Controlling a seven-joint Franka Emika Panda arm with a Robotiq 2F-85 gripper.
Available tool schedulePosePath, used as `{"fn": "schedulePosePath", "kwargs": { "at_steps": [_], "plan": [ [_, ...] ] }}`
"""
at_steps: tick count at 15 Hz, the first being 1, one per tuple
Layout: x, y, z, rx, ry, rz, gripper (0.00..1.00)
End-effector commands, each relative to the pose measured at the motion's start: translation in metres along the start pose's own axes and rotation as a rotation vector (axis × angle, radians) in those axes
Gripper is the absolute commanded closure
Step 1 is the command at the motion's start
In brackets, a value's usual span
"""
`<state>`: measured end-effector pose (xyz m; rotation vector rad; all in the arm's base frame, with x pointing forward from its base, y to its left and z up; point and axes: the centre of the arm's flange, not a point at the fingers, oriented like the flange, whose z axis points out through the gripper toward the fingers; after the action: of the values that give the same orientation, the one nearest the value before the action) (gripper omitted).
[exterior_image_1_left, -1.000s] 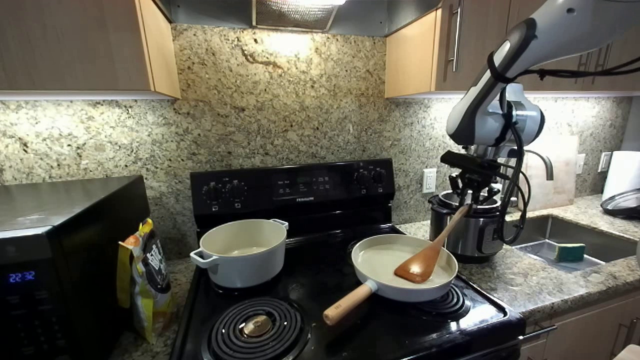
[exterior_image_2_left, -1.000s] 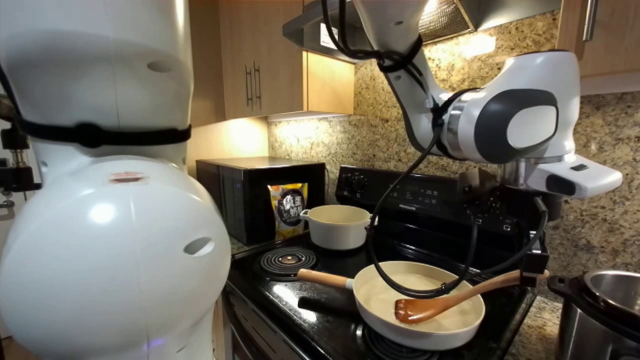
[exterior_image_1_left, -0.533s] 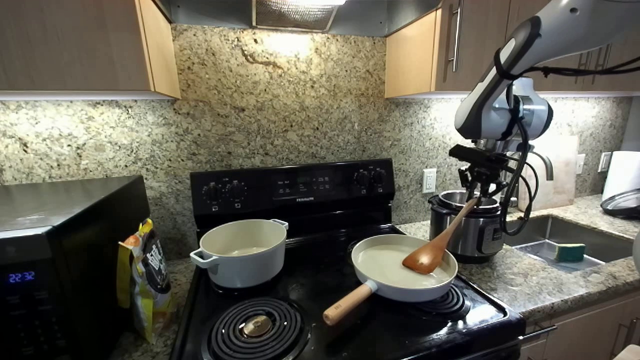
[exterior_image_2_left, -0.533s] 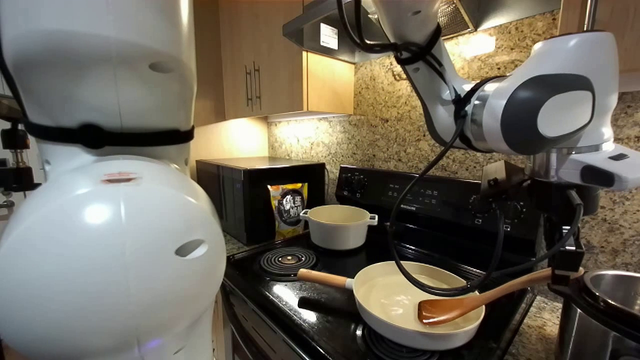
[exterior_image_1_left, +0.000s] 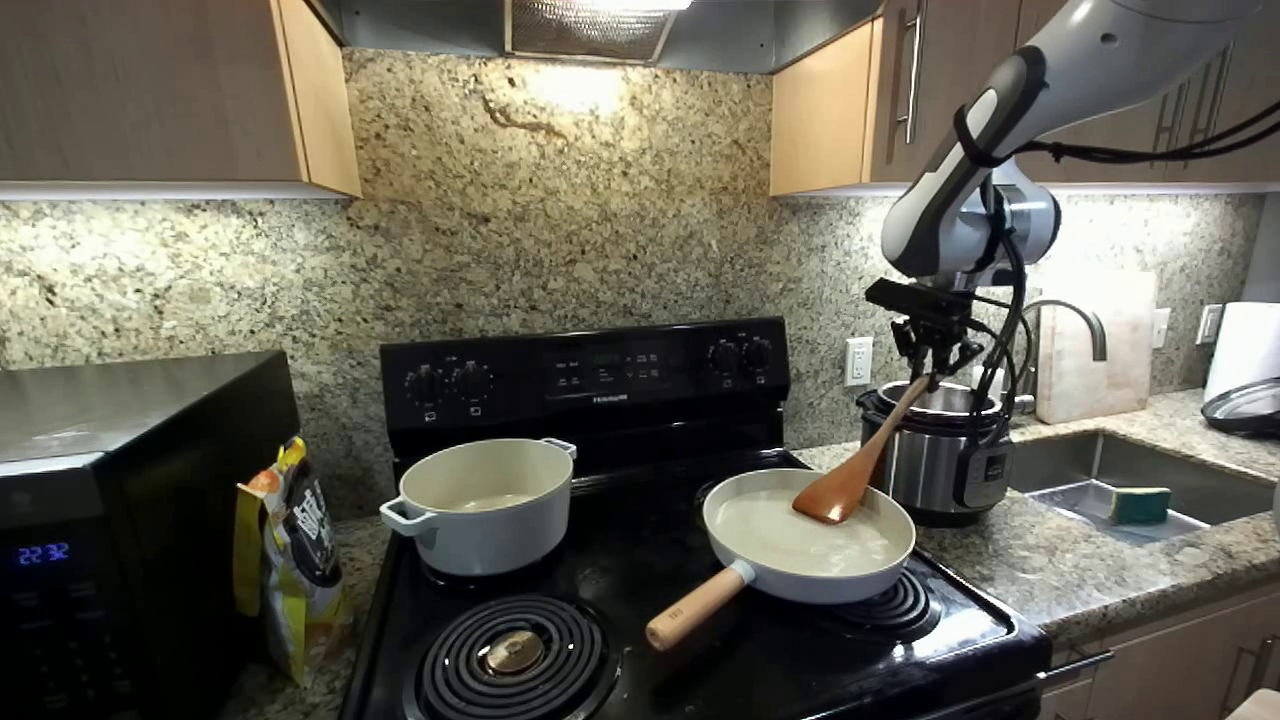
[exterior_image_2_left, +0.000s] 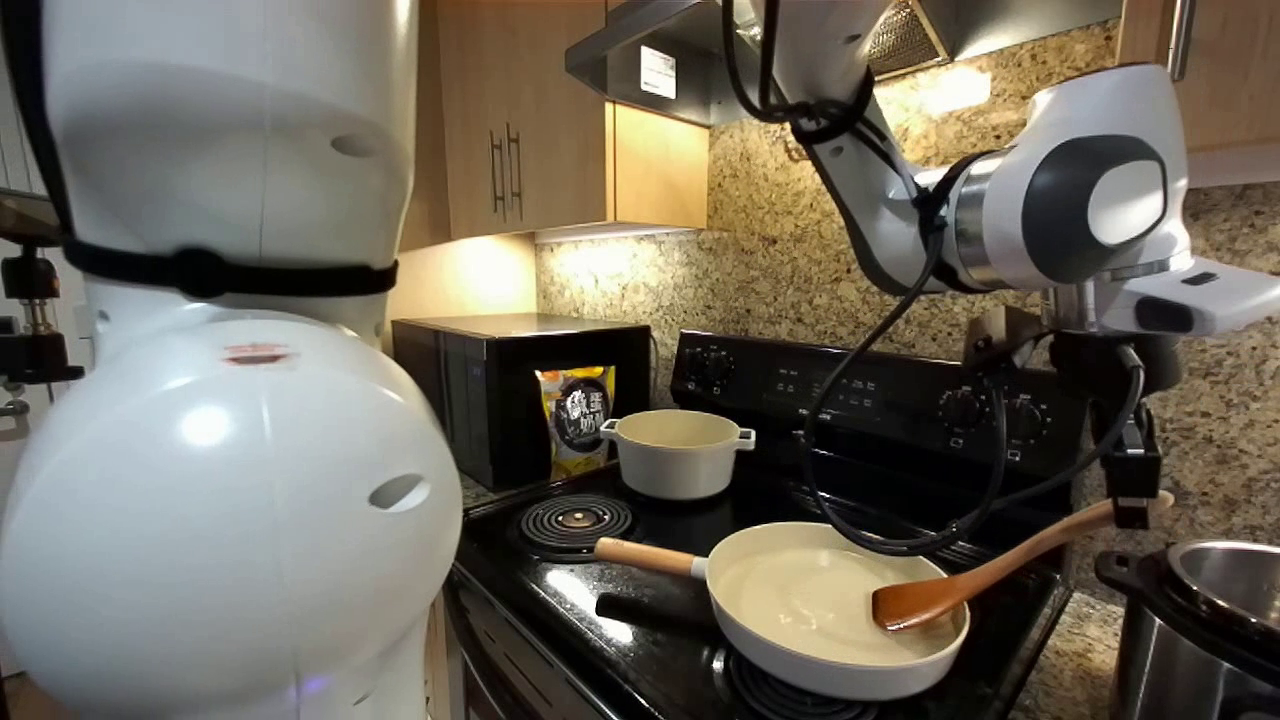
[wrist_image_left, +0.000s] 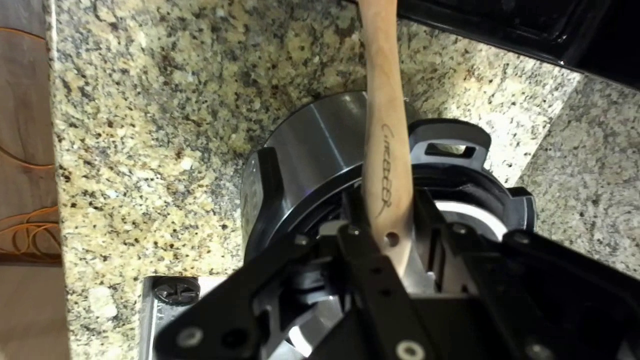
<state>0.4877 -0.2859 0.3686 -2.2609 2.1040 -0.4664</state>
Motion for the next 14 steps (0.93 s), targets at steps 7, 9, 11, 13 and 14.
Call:
{"fn": "schedulePosePath", "kwargs": {
  "at_steps": [7,9,11,13,14],
  "plan": [
    [-0.071,-0.072,0.010,-0.069,0.036,-0.142,0.89],
    [-0.084,-0.077,0.011,-0.063,0.034,-0.160,0.89],
    [-0.101,-0.073,0.013,-0.076,0.037,-0.178,0.89],
    [-0.115,-0.068,0.020,-0.098,0.027,-0.201,0.89],
    [-0.123,-0.065,0.024,-0.109,0.021,-0.212,0.89]
  ]
}}
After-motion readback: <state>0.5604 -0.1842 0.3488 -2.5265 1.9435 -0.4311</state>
